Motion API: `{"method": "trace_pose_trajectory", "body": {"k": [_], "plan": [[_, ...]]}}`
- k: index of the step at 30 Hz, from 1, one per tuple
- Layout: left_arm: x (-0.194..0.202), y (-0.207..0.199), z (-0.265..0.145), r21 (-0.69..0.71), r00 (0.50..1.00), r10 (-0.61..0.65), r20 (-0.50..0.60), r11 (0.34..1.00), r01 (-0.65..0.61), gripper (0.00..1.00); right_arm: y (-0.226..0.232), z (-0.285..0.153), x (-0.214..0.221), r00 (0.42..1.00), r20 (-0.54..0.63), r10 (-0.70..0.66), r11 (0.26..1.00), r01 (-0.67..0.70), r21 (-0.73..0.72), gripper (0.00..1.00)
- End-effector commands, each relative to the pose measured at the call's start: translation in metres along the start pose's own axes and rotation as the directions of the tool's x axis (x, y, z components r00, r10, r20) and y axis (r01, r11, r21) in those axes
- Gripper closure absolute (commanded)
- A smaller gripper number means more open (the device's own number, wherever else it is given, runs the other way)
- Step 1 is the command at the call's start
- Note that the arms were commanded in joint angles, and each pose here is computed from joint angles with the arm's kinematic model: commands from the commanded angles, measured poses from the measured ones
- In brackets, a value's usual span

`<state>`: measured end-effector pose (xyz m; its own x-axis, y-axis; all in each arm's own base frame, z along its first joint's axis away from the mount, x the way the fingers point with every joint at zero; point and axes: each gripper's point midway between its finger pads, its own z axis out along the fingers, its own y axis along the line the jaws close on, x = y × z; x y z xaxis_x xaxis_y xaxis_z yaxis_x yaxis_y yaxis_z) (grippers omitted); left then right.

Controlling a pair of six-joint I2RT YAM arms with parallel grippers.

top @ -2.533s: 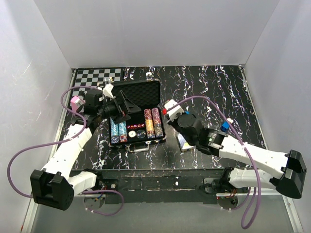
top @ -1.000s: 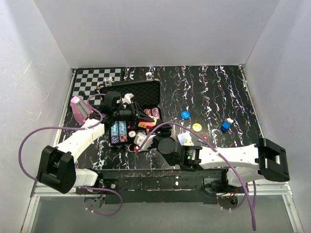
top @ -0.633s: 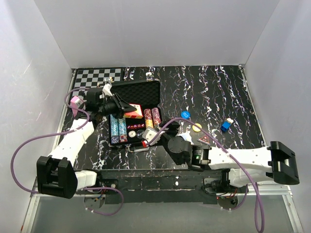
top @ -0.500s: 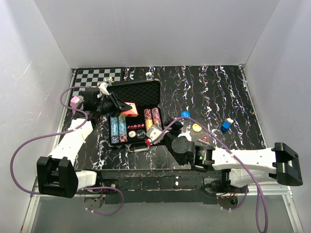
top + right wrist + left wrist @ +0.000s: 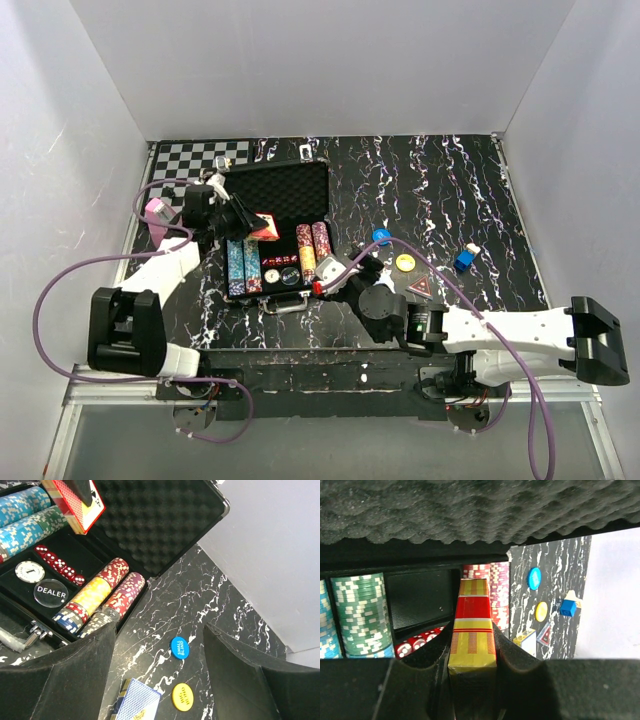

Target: Pack up texas hold em set

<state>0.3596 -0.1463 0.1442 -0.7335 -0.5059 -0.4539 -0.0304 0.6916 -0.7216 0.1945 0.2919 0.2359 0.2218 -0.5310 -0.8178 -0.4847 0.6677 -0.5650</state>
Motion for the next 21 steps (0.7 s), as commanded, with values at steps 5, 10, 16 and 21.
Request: {"method": "trace_pose_trajectory", "body": {"k": [5, 10, 16, 21], "plan": [[0.007, 0.006, 0.012, -0.004, 0.998, 0.051, 0.03, 0.999, -0.051, 1.0, -0.013, -0.008, 0.002, 0.989, 0.008, 0.146, 0.988, -0.147, 0.052, 0.23], [0.011, 0.003, 0.021, -0.016, 0.996, 0.064, 0.065, 0.998, -0.063, 1.0, -0.012, -0.009, 0.005, 0.986, 0.001, 0.166, 0.985, -0.166, 0.054, 0.23], [0.016, 0.007, 0.03, -0.057, 0.991, 0.09, 0.096, 0.995, -0.084, 1.0, -0.015, -0.011, 0.005, 0.982, -0.002, 0.189, 0.98, -0.189, 0.062, 0.23], [0.024, 0.013, 0.041, -0.073, 0.992, 0.096, 0.077, 0.993, -0.091, 1.0, -0.014, -0.013, 0.009, 0.976, -0.008, 0.217, 0.975, -0.216, 0.059, 0.23]]}}
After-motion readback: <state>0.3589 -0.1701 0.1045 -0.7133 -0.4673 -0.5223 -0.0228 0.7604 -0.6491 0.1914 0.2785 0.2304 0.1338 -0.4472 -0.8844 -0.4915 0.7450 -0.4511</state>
